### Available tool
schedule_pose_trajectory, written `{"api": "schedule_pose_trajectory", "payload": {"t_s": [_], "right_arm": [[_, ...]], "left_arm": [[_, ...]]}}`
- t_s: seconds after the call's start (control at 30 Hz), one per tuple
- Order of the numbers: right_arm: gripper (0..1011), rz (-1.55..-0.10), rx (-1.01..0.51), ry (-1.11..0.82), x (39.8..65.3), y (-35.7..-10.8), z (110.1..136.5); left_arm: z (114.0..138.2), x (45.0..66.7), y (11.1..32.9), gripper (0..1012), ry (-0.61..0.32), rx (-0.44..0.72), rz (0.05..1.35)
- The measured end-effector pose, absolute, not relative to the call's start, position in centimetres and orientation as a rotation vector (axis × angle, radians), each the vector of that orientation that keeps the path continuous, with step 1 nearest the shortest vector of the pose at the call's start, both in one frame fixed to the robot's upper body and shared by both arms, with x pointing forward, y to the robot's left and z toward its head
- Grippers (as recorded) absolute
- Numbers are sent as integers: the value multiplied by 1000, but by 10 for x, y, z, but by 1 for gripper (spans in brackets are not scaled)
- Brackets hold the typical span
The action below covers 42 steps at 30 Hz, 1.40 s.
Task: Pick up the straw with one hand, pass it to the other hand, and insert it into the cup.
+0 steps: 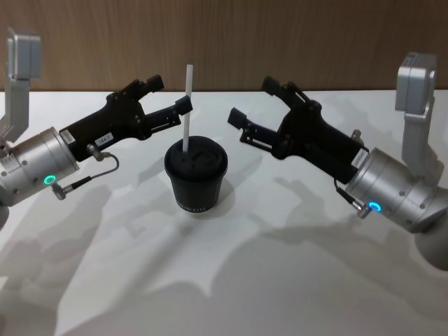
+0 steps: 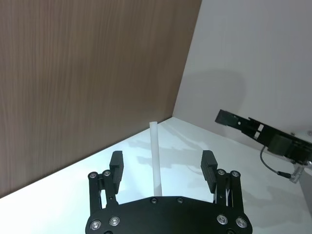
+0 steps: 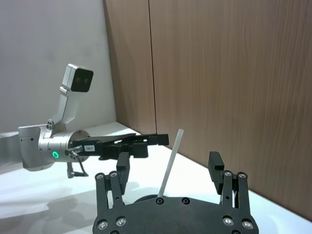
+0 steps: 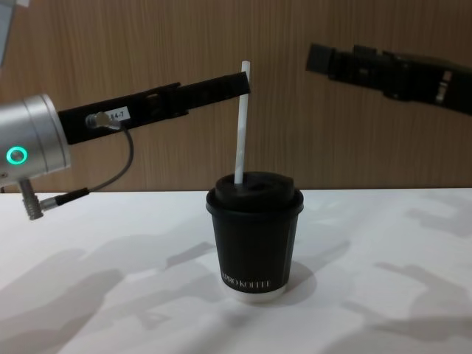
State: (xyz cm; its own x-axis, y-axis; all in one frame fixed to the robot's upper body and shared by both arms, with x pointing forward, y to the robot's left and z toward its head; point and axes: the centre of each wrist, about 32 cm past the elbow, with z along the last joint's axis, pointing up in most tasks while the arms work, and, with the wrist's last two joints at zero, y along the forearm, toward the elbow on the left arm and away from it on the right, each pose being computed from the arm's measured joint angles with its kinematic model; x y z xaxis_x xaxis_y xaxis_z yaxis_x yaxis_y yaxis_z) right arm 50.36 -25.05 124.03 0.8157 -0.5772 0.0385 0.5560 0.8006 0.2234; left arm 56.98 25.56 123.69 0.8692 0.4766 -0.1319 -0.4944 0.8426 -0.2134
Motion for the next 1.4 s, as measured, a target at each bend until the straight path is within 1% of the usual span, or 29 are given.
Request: {"api": "schedule_pose_trajectory", "payload": {"t_s": [0.27, 0.6, 0.9, 1.4], "right_arm": [[1001, -626, 171, -63, 481, -247, 1238], [1001, -645, 143, -36, 465, -243, 1237], [1001, -652, 131, -26, 457, -242, 1237], [1001, -656, 123, -19, 453, -240, 1237]], "left_arm": [[1229, 563, 263, 1001, 85, -262, 518], [1220, 557, 273, 1001, 82, -293, 496], [1215, 555, 278, 1001, 81, -304, 487], [1212, 553, 281, 1001, 80, -312, 481]]}}
